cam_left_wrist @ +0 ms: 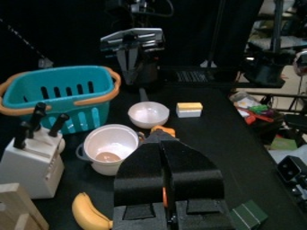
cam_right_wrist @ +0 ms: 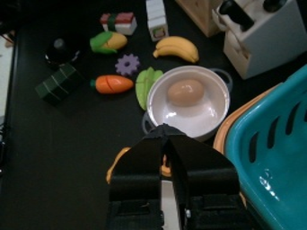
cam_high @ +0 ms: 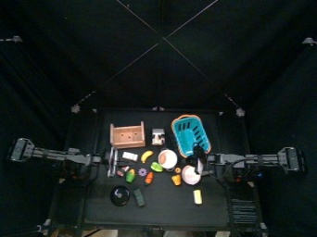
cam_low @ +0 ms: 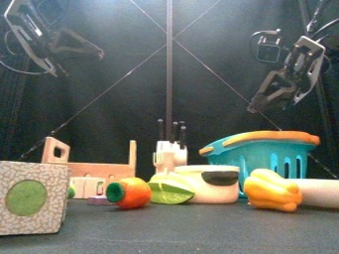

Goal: Grab yellow nut

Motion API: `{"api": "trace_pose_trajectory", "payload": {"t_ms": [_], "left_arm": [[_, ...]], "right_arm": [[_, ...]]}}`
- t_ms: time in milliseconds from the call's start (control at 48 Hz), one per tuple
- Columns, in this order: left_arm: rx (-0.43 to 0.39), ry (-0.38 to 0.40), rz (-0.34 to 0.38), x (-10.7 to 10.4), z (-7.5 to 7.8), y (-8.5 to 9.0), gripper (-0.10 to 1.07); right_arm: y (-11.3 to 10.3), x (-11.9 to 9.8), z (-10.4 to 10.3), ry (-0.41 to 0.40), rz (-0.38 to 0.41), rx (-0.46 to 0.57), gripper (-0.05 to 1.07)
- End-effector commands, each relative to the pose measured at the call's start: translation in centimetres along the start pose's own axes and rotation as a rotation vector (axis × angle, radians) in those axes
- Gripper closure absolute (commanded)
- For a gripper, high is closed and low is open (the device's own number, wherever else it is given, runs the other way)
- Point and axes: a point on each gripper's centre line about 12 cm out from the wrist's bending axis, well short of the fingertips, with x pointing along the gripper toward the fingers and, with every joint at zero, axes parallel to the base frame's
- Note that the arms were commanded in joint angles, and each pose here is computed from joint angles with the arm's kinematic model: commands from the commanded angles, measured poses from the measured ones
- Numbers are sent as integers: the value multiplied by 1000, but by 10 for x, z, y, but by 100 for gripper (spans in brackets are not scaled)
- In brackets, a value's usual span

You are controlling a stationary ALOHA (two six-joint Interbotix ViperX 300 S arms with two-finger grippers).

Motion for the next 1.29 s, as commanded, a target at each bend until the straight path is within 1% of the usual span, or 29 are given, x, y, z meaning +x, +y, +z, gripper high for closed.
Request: {"api": "trace_pose_trajectory", "payload": {"t_ms": [0, 167, 229, 375, 562, 667, 708, 771, 958, 1083, 1167, 1271], "left_arm": [[-30, 0, 16, 9, 4, 2, 100], [-60, 43, 38, 8, -11, 5, 100], [-62, 44, 41, 6, -13, 6, 100], [-67, 47, 43, 5, -17, 6, 100], [-79, 47, 41, 5, -17, 5, 100], [-75, 43, 35, 5, -15, 3, 100], [-75, 43, 32, 5, -15, 3, 100], [-78, 43, 33, 5, -15, 3, 100], [-74, 40, 32, 6, -14, 3, 100], [-74, 40, 32, 6, -14, 3, 100], [-75, 42, 32, 5, -15, 3, 100], [-75, 42, 32, 5, -15, 3, 100]], "right_arm": [[4, 4, 9, 12, 2, -3, 100], [4, 15, -1, 79, -8, -18, 100], [5, 19, -4, 100, -8, -26, 100], [8, 30, -10, 143, -5, -60, 100], [11, 49, -23, 222, -8, -102, 100], [14, 59, -30, 263, -6, -121, 98], [14, 62, -33, 278, -8, -127, 95], [15, 67, -38, 309, -10, -140, 87], [14, 77, -46, 384, -29, -152, 58], [14, 81, -47, 416, -40, -158, 44], [14, 80, -45, 426, -44, -165, 40], [17, 78, -37, 417, -44, -173, 40]]}}
